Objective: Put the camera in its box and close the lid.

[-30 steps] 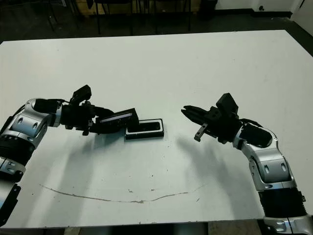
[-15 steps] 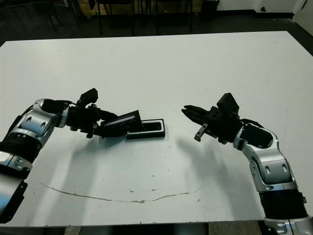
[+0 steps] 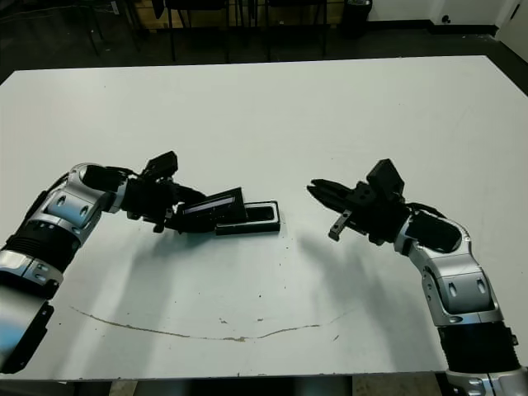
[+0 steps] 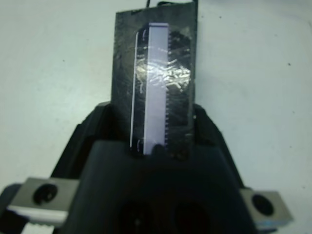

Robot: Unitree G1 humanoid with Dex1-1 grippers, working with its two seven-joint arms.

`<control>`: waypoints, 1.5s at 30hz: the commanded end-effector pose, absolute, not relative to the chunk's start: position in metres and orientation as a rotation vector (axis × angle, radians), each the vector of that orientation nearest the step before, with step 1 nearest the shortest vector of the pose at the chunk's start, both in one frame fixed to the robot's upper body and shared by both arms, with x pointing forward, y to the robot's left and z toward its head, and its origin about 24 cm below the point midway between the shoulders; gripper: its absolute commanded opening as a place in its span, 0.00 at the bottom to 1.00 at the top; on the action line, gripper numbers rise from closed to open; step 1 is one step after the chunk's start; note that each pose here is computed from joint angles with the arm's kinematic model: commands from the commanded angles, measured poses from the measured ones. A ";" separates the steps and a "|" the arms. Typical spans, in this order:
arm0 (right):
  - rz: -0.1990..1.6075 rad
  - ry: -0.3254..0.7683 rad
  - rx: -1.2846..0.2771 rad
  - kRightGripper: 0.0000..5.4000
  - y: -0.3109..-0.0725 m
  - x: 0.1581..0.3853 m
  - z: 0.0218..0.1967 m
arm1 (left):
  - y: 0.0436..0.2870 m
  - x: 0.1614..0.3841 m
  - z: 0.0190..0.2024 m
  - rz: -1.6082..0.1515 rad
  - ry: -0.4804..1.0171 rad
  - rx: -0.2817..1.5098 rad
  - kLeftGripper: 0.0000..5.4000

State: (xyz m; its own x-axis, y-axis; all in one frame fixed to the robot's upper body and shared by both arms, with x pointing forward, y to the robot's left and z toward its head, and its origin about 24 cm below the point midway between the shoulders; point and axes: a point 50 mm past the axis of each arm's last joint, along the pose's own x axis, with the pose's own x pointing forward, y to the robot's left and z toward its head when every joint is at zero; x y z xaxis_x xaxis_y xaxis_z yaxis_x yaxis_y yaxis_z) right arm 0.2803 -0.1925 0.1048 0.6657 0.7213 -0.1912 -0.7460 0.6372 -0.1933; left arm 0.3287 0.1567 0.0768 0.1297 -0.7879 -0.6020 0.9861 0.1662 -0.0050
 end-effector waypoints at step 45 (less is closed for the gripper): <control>0.812 0.115 -0.270 0.00 -0.199 0.278 0.103 | 0.073 0.302 0.020 -1.459 0.619 0.635 0.48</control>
